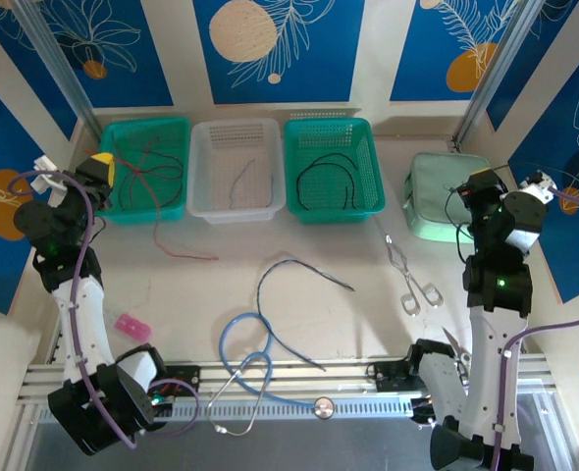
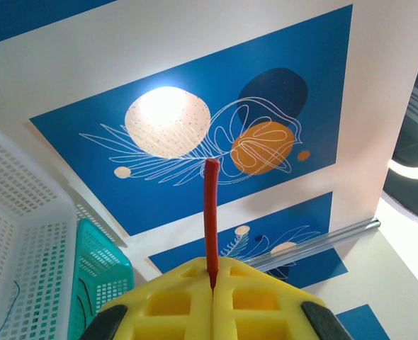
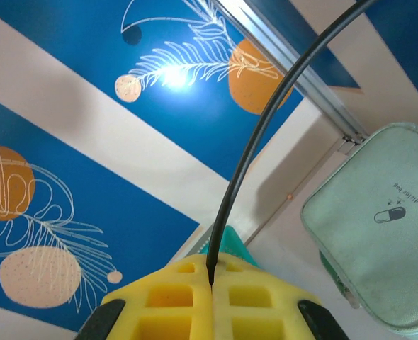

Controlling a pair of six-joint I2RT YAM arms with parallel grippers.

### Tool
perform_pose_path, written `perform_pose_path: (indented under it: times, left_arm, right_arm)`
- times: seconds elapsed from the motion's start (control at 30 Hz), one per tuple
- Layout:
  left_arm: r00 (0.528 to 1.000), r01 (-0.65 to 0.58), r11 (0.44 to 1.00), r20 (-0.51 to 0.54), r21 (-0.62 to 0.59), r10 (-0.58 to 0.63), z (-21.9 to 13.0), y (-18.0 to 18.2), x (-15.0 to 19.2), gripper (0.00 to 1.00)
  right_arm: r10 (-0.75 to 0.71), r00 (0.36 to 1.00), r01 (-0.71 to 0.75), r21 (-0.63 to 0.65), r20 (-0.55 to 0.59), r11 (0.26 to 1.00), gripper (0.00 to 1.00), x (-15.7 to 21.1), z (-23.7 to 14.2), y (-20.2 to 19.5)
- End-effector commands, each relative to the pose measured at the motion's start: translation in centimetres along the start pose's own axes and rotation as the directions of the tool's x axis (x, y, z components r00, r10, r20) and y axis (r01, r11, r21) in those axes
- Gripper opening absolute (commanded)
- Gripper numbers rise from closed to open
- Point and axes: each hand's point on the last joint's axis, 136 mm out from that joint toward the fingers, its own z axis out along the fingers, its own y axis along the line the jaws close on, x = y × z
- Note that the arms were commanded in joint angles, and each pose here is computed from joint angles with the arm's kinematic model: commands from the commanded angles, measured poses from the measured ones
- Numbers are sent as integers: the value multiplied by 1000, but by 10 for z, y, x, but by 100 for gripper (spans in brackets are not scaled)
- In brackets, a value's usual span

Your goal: Untangle the cables

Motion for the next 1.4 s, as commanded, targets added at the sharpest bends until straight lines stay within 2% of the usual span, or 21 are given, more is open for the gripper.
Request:
perform_pose_path:
  times: [0.0, 0.23, 0.6, 0.77, 0.9, 1.0, 1.1, 1.13, 1.23, 1.27, 1.37]
  left_arm:
    - [999, -37, 999, 11, 36, 37, -5, -14, -1, 0]
    - [1000, -30, 999, 9, 24, 29, -6, -8, 1, 0]
    - [1000, -9, 1000, -14, 6, 9, -9, -1, 10, 0]
    - [1000, -10, 1000, -20, 0, 9, -11, 1, 14, 0]
    - [1000, -5, 1000, -17, -3, 5, -12, 3, 15, 0]
    - [1000, -3, 1000, -17, -1, 3, -13, 3, 16, 0]
    - [1000, -6, 1000, -20, -2, 5, -13, 3, 17, 0]
    - [1000, -7, 1000, -21, -5, 7, -14, 5, 18, 0]
    - [999, -15, 1000, -30, -27, 15, -15, 10, 21, 0]
    - [999, -21, 999, -33, -31, 20, -16, 10, 22, 0]
    - [999, -23, 999, -41, -38, 21, -16, 12, 25, 0]
  right_arm:
    - [-32, 999, 30, -110, -24, 994, 0, -7, -1, 31]
    - [30, 997, -46, -246, -71, 968, 0, -12, 17, 82]
    - [-134, 984, 69, -429, -121, 900, 0, 33, 65, 190]
    - [-183, 978, 121, -437, -104, 891, 0, 59, 104, 213]
    - [-291, 954, 240, -398, -72, 886, 0, 92, 140, 216]
    - [-355, 924, 287, -357, -142, 889, 0, 136, 169, 202]
    - [-443, 848, 347, -326, -290, 879, 0, 197, 191, 177]
    - [-469, 805, 373, -306, -363, 876, 0, 220, 199, 162]
    - [-457, 662, 421, -209, -594, 883, 0, 287, 213, 104]
    - [-435, 603, 407, -211, -668, 889, 0, 311, 214, 88]
    - [-383, 447, 416, -191, -809, 889, 0, 362, 211, 49]
